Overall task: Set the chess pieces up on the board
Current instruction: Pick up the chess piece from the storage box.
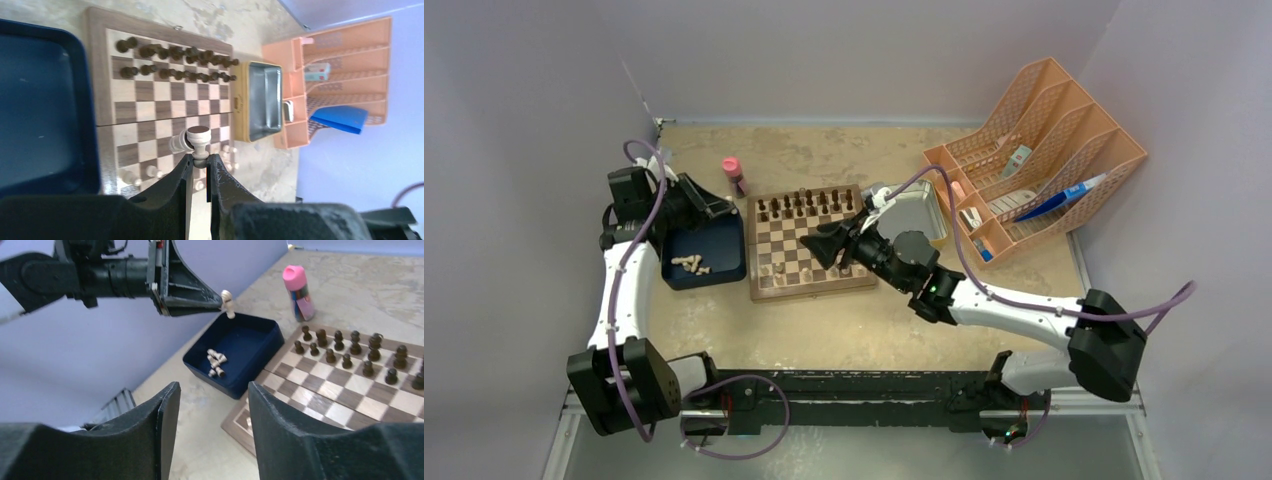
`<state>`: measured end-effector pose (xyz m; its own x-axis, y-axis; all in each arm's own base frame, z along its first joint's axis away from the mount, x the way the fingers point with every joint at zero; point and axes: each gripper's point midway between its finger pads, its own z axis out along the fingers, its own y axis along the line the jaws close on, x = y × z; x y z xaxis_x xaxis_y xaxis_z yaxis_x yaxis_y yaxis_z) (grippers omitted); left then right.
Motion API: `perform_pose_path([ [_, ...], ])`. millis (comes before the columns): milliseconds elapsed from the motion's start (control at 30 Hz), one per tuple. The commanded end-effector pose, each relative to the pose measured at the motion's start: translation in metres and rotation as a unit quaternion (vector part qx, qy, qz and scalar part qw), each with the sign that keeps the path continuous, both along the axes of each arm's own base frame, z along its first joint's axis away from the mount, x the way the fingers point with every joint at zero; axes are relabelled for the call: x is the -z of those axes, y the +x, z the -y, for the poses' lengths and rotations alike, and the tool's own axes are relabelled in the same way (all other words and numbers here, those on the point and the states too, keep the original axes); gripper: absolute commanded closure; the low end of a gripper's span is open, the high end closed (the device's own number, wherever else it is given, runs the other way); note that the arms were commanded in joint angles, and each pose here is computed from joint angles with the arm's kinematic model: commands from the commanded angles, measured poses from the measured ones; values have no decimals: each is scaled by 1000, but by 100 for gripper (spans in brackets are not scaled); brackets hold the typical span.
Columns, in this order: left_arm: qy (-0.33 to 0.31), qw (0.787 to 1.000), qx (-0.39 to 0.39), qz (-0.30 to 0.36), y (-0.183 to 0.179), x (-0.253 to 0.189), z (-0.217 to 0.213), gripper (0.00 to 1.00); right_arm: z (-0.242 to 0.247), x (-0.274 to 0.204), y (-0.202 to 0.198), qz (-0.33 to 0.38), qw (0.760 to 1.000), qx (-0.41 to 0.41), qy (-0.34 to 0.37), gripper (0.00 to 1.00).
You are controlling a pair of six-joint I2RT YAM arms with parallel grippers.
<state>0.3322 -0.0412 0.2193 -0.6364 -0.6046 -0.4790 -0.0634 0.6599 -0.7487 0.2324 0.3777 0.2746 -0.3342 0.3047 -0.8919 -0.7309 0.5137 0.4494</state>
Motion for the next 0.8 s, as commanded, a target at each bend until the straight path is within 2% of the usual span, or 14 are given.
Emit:
perform_pose_path([
  [0, -59, 996, 52, 31, -7, -28, 27, 100, -7, -56, 6, 26, 992, -9, 124, 42],
  [100, -70, 994, 75, 40, -7, -35, 39, 100, -18, -50, 16, 49, 992, -26, 111, 39],
  [167, -69, 993, 90, 44, -8, -37, 44, 100, -16, -41, 26, 67, 991, -48, 107, 41],
  [267, -84, 989, 109, 45, -11, -39, 54, 100, -2, -36, 31, 135, 980, -93, 112, 46],
  [467, -105, 981, 164, 26, -18, -36, 87, 100, -8, -8, 50, 247, 965, -87, 19, 47],
  [600, -132, 970, 203, 1, -28, -33, 103, 100, -6, -1, 54, 325, 943, -71, -16, 43],
  [767, -127, 965, 228, 0, -38, -33, 111, 100, -4, 3, 66, 358, 932, -41, -37, 39],
])
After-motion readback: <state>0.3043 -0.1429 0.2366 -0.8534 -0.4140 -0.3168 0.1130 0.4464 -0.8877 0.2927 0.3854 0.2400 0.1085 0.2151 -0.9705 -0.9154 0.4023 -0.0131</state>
